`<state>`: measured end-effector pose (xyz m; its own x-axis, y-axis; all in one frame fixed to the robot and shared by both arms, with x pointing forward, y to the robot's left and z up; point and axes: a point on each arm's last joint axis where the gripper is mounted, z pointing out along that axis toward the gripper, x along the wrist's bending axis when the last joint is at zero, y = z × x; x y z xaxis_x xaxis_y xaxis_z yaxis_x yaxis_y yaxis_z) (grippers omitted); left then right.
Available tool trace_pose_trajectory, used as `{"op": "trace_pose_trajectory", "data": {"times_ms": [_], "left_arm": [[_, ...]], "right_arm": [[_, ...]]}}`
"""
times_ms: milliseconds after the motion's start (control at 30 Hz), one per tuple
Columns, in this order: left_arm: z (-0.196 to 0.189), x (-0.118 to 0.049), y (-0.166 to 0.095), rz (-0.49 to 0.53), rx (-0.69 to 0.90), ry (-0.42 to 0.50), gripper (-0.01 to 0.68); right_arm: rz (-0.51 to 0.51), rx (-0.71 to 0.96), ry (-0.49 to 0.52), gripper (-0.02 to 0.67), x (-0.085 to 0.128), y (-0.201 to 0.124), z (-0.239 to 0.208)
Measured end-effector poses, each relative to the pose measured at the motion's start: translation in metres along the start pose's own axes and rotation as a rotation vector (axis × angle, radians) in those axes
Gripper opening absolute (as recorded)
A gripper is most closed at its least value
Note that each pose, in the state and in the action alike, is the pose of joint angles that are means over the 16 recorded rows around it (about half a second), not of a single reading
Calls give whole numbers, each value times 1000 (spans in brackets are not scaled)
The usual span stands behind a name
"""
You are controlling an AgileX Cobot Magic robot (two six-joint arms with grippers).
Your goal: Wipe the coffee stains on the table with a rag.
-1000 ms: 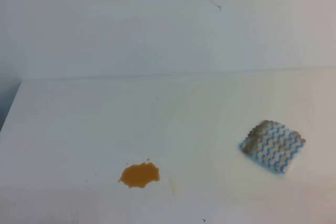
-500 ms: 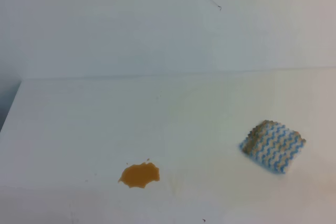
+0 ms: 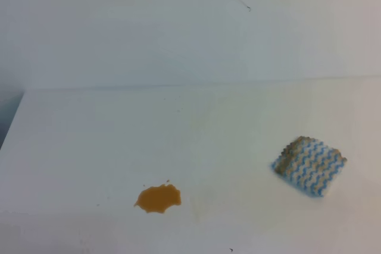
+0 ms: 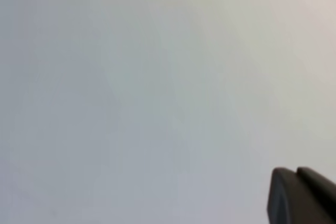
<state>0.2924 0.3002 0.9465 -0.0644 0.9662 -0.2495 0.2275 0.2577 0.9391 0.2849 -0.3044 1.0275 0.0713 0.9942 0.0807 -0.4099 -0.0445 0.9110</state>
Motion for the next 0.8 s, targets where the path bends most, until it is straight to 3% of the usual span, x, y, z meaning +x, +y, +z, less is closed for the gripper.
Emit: {"op": "trace_pose_trajectory", "data": {"times_ms": [300, 533, 800], "left_arm": [[0, 0, 0, 0, 0, 0, 0], [0, 0, 0, 0, 0, 0, 0], [0, 0, 0, 0, 0, 0, 0]], "right_arm": [[-38, 345, 18, -4, 6, 26, 20], [-91, 689, 69, -3, 13, 47, 63], [-84, 1017, 151, -3, 20, 16, 139]]}}
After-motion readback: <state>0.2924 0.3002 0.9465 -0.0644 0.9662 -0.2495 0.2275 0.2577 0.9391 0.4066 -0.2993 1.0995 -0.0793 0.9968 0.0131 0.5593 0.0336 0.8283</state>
